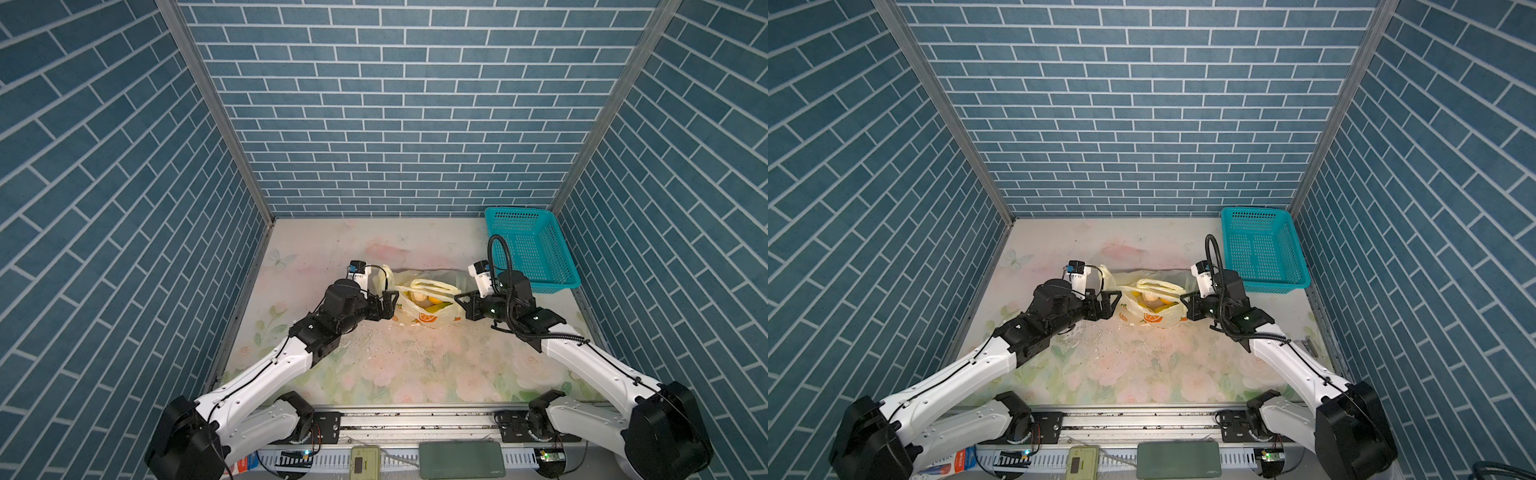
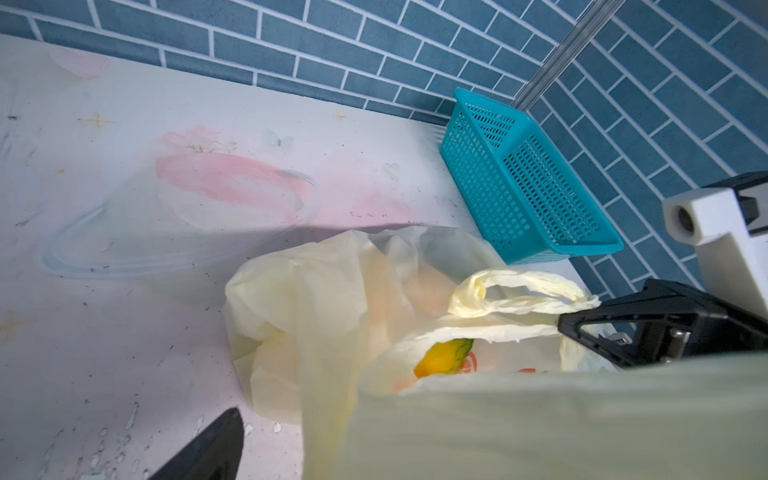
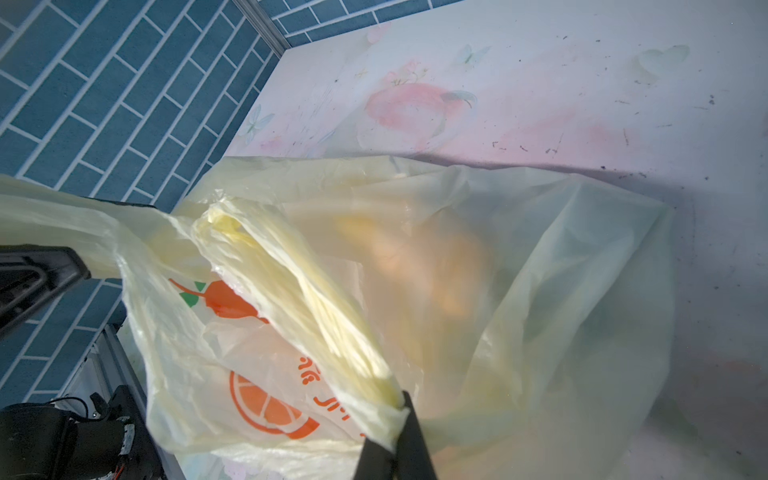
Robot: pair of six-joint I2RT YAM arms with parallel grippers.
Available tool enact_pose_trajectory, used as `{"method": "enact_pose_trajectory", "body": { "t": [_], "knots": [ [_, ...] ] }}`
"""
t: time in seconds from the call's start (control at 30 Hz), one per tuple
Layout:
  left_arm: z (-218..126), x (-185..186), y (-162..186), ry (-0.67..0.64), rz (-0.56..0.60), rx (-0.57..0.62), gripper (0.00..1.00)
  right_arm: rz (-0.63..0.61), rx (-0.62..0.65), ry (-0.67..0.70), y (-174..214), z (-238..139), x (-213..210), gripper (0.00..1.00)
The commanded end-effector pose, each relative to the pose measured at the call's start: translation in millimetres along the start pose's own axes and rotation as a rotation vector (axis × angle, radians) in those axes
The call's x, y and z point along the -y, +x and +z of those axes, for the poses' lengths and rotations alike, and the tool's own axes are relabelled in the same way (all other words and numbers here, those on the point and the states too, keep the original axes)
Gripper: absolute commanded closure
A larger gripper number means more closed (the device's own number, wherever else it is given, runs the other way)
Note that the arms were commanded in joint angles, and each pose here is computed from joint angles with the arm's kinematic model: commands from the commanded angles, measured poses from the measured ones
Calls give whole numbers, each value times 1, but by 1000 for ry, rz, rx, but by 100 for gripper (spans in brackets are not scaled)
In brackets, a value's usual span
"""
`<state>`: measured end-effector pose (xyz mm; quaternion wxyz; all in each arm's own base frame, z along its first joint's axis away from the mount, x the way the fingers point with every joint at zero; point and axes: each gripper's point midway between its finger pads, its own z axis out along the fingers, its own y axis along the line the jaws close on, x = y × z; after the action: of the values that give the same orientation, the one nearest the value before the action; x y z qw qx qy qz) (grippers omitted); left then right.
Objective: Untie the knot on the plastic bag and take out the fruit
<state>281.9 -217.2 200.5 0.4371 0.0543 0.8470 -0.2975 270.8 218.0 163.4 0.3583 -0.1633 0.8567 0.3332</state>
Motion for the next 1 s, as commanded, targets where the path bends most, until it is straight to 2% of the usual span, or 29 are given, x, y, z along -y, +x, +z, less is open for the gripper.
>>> {"method": "enact_pose_trajectory", "body": {
  "t": [0.0,0.17,0.37,0.4,0.53,0.57,0.67,0.73,0.87,0.97],
  "knots": [
    [-3,16,-20,-4,-43,54,0,-6,16,15,5,-1,2,100],
    [6,7,-20,-78,-95,62,2,-19,37,34,5,-3,1,100],
    [-5,-22,-15,-248,-139,63,13,-12,53,88,11,-10,9,100],
    [-7,-24,-12,-255,-130,52,16,-8,50,100,13,-10,11,100],
    [-14,-17,-6,-188,-91,45,40,8,-24,143,30,-9,21,100],
    [-14,-12,-6,-153,-80,49,46,8,-39,142,31,-11,20,95],
    [-10,6,-9,-58,-61,51,57,-17,-30,128,17,-28,6,55],
    [-7,16,-10,-6,-37,46,63,-50,-22,118,0,-44,-7,38],
    [-6,31,-11,59,14,45,75,-141,-31,79,-33,-70,-36,27],
    [-9,38,-11,87,42,49,82,-210,-37,19,-54,-74,-59,25]
  ]
}}
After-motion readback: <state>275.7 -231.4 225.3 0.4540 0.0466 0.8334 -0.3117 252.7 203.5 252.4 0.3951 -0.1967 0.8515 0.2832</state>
